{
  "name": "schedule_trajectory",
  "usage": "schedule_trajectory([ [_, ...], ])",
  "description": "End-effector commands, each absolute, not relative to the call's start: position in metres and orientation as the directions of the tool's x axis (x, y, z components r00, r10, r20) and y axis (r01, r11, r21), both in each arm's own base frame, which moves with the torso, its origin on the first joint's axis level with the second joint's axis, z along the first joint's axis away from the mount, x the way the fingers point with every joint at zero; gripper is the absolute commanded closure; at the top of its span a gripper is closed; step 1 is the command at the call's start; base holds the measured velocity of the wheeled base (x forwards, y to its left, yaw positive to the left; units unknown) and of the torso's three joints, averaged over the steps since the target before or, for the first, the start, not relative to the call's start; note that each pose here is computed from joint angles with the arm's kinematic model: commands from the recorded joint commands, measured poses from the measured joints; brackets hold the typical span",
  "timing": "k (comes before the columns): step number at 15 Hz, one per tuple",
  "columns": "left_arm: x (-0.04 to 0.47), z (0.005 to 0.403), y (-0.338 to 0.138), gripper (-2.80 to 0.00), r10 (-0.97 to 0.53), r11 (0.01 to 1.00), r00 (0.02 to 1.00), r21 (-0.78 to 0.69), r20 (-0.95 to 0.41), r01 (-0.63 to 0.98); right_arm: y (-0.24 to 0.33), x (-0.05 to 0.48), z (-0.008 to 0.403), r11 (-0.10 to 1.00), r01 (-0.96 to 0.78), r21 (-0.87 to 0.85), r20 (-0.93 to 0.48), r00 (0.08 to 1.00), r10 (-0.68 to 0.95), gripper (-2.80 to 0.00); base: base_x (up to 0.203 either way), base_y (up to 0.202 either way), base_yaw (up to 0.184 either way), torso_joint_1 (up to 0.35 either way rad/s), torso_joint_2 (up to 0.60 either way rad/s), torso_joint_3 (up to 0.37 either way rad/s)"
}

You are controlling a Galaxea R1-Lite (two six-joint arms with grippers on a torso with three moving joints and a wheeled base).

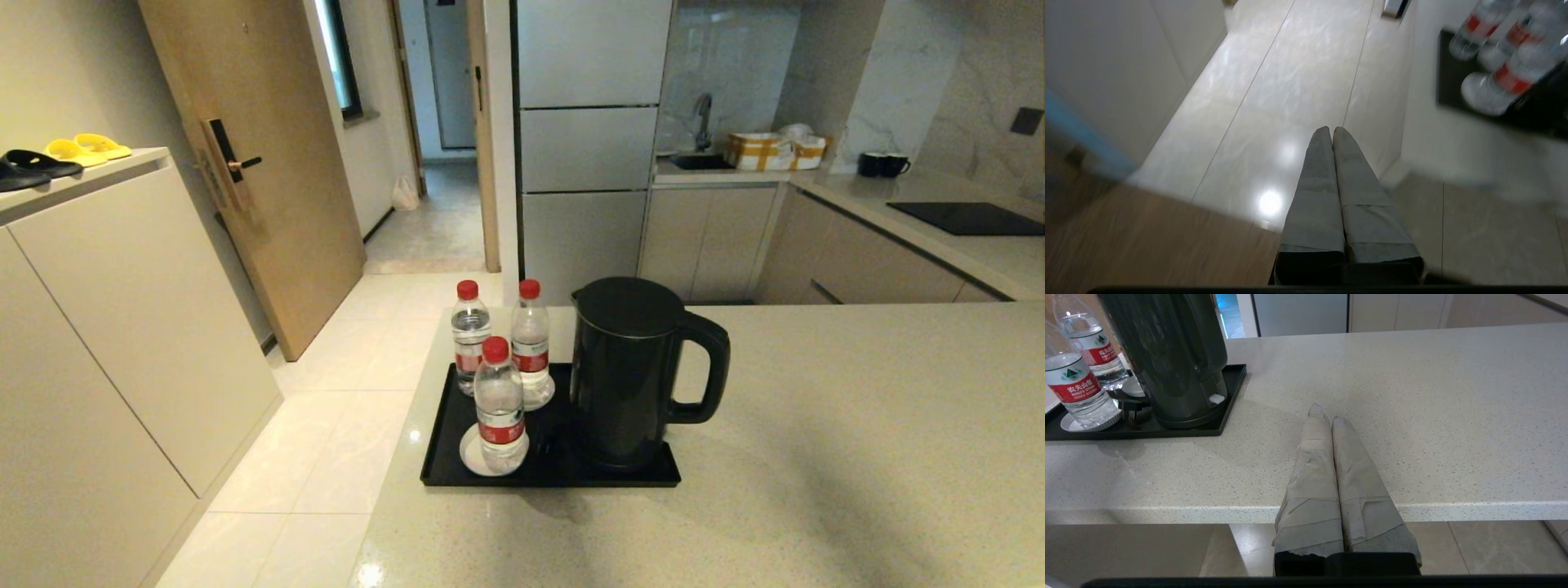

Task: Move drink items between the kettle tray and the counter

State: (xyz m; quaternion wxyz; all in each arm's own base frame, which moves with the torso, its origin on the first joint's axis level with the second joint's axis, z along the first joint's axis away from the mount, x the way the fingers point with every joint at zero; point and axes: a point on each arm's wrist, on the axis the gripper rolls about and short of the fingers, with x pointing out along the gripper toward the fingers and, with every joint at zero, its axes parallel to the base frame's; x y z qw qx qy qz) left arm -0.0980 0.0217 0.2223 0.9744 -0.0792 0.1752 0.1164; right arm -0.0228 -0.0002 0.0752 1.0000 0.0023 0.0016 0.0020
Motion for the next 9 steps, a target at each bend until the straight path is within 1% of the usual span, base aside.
schedule_trajectory([
  [1, -0.138, 0.21, 0.005, 0.0, 0.269, 0.941, 0.867, -0.078, -0.419, -0.329, 0.0, -0.023, 0.075, 1.0, -0.005, 0.005, -0.006, 1.0, 0.005, 0.0, 0.0, 0.0, 0.0, 0.0, 0.0, 0.0],
  [2, -0.144, 0.204, -0.001, 0.0, 0.253, 0.946, 0.866, -0.077, -0.431, -0.315, 0.0, -0.023, 0.075, 1.0, -0.005, 0.005, -0.006, 1.0, 0.005, 0.0, 0.0, 0.0, 0.0, 0.0, 0.0, 0.0],
  [4, -0.155, 0.172, -0.001, 0.0, 0.166, 0.976, 0.918, -0.075, -0.359, -0.206, 0.0, -0.023, 0.075, 1.0, -0.005, 0.005, -0.006, 1.0, 0.005, 0.0, 0.0, 0.0, 0.0, 0.0, 0.0, 0.0],
  [5, -0.149, 0.156, 0.0, 0.0, 0.128, 0.985, 0.927, -0.065, -0.352, -0.16, 0.0, -0.023, 0.075, 1.0, -0.005, 0.005, -0.006, 1.0, 0.005, 0.0, 0.0, 0.0, 0.0, 0.0, 0.0, 0.0],
  [6, -0.136, 0.147, 0.0, 0.0, 0.095, 0.99, 0.937, -0.066, -0.336, -0.124, 0.0, -0.023, 0.075, 1.0, -0.005, 0.005, -0.005, 1.0, 0.005, 0.0, 0.0, 0.0, 0.0, 0.0, 0.0, 0.0],
  [9, -0.077, 0.127, 0.001, 0.0, 0.063, 0.995, 0.98, -0.06, -0.191, -0.076, 0.0, -0.023, 0.075, 1.0, -0.005, 0.005, -0.006, 1.0, 0.005, 0.0, 0.0, 0.0, 0.0, 0.0, 0.0, 0.0],
])
